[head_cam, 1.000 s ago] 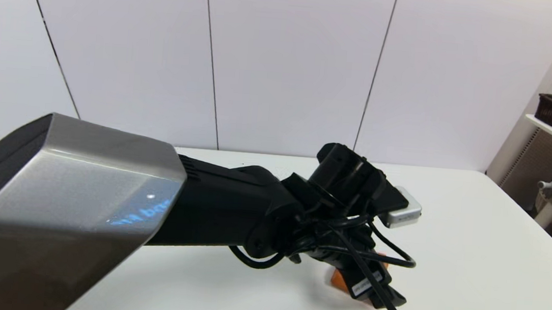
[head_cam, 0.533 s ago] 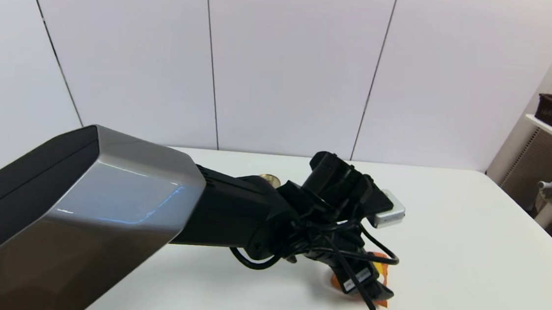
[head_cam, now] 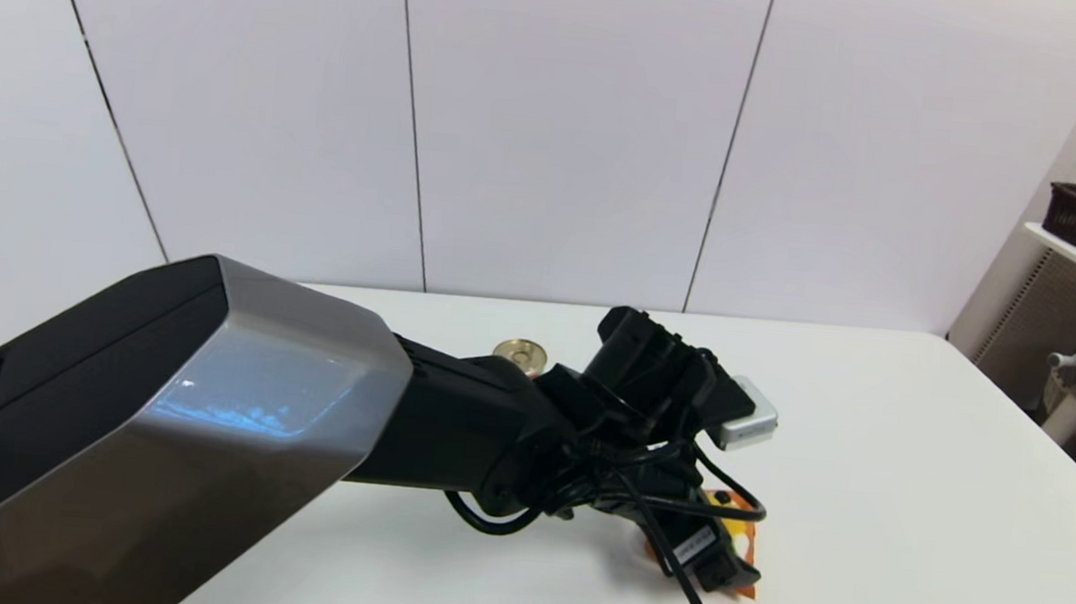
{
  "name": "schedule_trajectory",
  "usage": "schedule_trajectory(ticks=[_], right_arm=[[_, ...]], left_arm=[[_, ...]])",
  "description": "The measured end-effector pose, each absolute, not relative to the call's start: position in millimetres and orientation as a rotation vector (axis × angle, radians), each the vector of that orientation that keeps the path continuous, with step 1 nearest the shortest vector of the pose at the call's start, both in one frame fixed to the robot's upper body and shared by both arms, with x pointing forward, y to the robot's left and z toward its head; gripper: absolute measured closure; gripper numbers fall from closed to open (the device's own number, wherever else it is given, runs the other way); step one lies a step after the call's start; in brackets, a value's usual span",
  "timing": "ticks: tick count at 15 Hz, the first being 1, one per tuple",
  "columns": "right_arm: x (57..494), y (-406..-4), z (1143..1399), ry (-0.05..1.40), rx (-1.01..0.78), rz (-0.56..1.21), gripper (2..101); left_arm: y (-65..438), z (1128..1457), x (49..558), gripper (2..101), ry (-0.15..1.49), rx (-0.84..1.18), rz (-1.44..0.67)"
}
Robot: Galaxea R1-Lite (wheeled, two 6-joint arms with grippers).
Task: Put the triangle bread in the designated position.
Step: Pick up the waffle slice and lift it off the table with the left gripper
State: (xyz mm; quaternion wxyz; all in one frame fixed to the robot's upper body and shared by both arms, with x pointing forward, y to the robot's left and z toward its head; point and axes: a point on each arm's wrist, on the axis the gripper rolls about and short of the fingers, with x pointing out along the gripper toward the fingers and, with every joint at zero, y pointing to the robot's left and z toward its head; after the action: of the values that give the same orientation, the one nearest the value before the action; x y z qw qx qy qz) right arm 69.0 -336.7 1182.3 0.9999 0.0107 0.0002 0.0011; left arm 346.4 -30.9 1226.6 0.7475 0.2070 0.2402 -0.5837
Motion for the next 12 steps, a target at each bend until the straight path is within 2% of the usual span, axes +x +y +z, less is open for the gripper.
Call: schedule_trajectory(ticks=[12], right_arm=[[69.0,-336.7,1182.3,0.0,0.021,0.003,5.0]], left_arm=[[-35.2,1222.2,344.2,5.3,0.535,0.428,-1.283]])
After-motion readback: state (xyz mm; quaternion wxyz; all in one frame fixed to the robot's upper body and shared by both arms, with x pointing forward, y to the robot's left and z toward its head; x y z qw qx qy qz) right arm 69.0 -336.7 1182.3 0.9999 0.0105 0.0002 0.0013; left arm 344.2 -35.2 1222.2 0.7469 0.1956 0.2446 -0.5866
